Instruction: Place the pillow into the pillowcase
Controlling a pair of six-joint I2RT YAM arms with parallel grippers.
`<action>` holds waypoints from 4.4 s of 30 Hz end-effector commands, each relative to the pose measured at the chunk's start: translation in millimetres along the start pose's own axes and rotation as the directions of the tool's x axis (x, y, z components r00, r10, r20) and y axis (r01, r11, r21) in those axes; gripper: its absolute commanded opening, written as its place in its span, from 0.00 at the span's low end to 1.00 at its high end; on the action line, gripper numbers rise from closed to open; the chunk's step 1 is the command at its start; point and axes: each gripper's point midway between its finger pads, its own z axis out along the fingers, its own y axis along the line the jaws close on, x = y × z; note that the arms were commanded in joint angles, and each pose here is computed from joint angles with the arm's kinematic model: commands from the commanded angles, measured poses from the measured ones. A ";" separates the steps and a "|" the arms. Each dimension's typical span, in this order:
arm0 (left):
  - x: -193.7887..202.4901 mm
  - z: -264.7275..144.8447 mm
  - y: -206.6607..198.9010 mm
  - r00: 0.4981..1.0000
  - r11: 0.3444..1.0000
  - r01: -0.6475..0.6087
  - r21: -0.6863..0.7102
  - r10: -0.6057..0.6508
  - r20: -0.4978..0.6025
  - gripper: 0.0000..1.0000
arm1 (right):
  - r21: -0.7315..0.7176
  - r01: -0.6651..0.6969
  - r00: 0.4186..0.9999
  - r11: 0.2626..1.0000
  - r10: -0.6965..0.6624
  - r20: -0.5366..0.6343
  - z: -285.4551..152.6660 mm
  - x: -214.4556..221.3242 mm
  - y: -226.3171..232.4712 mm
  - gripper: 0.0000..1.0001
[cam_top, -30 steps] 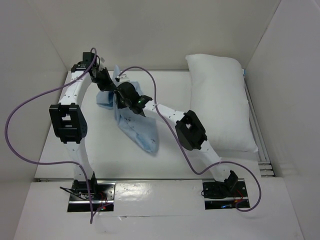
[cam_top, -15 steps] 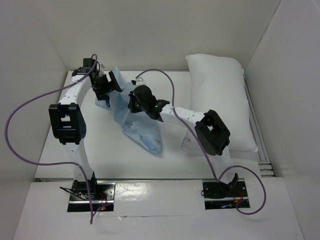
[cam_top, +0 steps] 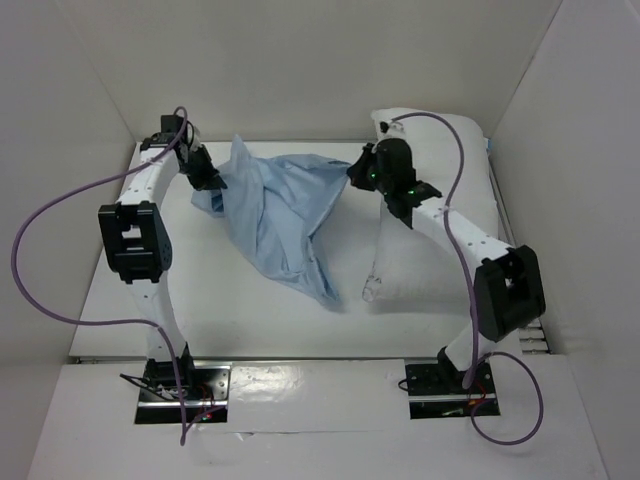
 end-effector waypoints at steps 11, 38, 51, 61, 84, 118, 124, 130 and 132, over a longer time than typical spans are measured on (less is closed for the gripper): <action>-85.7 -106.6 25.0 0.943 0.980 0.077 -0.185 -0.012 0.331 0.00 | 0.077 -0.098 0.994 0.992 0.093 0.060 -39.5 -32.3 -50.1 0.00; 153.1 -53.3 -140.1 0.866 0.867 -0.496 -0.046 0.498 0.045 0.75 | 0.457 0.060 0.998 0.887 -0.039 -0.055 -102.8 -56.6 -114.4 0.92; 151.0 -51.6 -131.0 0.922 0.920 -0.387 0.066 0.388 0.002 0.74 | 0.569 0.213 0.947 0.795 -0.024 -0.321 -99.8 50.4 -127.5 0.93; 155.6 -47.1 -138.7 0.908 0.904 -0.412 0.116 0.418 -0.030 0.79 | 0.664 0.236 0.960 0.709 -0.065 -0.273 -199.2 22.3 -154.4 0.00; 290.4 53.2 -160.0 0.673 0.696 -0.717 0.037 0.705 -0.222 0.78 | 0.508 0.091 0.986 0.857 -0.005 -0.168 -74.8 -48.9 -155.2 0.97; 160.6 -23.0 -141.6 0.910 0.918 -0.371 0.139 0.390 -0.142 0.00 | 0.398 0.149 0.958 0.905 -0.032 -0.285 -19.0 -9.1 -153.5 0.00; 137.0 -27.4 -110.8 0.957 0.962 -0.252 0.104 0.264 -0.123 0.00 | 0.193 0.192 0.960 0.962 -0.143 -0.241 -104.3 9.9 -98.5 0.00; 111.9 -26.4 -73.3 0.989 0.994 -0.088 0.065 0.095 -0.115 0.00 | -0.024 0.287 0.943 0.958 -0.287 -0.172 -157.5 32.9 -58.6 0.00; 102.1 -31.0 -61.6 0.994 0.998 -0.043 0.050 0.048 -0.098 0.00 | -0.036 0.284 0.935 0.958 -0.285 -0.210 -163.7 42.9 -57.9 0.00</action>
